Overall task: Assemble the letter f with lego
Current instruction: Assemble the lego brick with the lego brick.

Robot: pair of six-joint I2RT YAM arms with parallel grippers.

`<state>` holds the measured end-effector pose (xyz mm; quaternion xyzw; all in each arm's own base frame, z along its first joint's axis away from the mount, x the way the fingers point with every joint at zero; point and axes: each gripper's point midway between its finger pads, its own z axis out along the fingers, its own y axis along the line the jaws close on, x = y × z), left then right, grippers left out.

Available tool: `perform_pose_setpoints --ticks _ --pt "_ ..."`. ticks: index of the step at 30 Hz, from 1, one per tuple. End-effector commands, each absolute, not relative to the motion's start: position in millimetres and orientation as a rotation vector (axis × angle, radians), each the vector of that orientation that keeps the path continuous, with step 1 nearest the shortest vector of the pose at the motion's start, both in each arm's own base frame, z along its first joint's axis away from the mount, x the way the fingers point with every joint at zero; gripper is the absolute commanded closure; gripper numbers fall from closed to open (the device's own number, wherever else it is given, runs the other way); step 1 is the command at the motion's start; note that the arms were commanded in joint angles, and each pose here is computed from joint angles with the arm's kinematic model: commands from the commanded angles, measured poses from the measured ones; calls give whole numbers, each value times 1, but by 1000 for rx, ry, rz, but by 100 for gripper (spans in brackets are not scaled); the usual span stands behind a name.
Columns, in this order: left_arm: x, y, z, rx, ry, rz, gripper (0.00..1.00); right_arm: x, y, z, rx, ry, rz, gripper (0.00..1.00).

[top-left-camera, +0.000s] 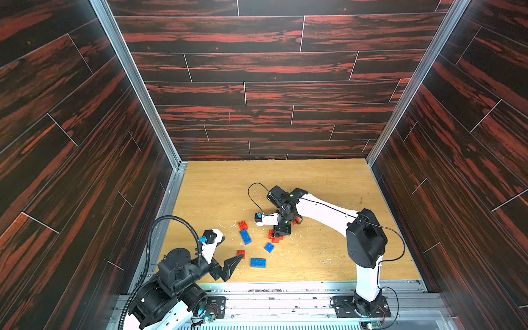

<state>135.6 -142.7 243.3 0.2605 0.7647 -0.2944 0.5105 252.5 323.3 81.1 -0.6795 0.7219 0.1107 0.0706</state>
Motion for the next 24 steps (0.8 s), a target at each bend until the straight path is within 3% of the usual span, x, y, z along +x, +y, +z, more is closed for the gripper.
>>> perform_pose_setpoints --ticks 1,24 --pt "136 -144 241 633 1852 -712 0 245 323 74 -2069 2192 392 64" --pt "135 -143 241 629 1849 -710 0 252 320 87 -2016 2213 390 57"
